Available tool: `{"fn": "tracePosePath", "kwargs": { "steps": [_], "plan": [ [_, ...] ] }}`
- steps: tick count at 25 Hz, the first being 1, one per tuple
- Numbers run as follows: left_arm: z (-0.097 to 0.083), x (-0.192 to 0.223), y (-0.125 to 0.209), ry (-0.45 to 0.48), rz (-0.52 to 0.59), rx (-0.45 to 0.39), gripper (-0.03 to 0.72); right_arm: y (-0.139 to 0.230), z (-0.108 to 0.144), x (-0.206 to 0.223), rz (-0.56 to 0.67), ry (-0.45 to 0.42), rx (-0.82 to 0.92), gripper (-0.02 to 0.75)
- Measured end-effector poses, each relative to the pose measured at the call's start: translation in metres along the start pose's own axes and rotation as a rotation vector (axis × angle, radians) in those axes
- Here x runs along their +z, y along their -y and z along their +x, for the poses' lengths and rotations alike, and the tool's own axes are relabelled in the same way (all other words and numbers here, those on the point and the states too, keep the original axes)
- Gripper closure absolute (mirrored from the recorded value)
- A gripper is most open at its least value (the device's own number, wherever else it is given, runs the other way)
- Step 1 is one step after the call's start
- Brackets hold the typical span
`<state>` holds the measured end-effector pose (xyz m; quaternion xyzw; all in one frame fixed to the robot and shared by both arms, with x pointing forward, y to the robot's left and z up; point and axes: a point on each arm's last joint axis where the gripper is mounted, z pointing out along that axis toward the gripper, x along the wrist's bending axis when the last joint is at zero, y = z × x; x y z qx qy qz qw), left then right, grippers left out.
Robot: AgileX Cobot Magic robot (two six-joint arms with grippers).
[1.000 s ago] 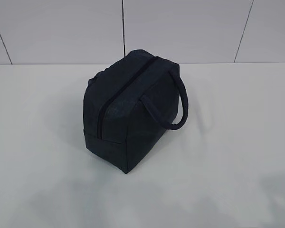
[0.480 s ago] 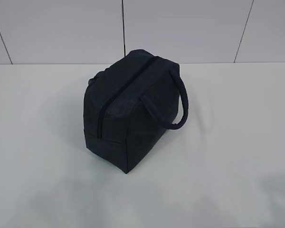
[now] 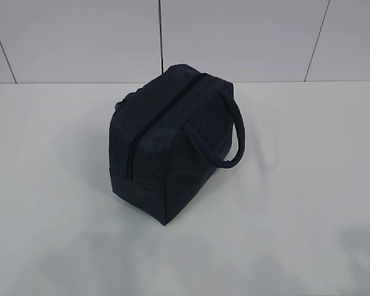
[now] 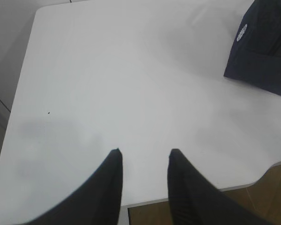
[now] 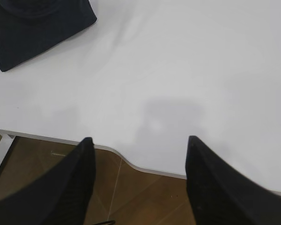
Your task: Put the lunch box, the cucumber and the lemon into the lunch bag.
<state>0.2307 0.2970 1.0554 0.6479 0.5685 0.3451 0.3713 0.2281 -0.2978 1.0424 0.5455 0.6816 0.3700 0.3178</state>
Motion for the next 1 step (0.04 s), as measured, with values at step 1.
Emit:
{"fn": "tracePosePath", "kwargs": {
  "steps": [1],
  "plan": [
    [0.0000, 0.0000, 0.0000, 0.000, 0.000, 0.000, 0.452, 0.0000, 0.0000, 0.0000, 0.000, 0.000, 0.000, 0.284]
  ]
}}
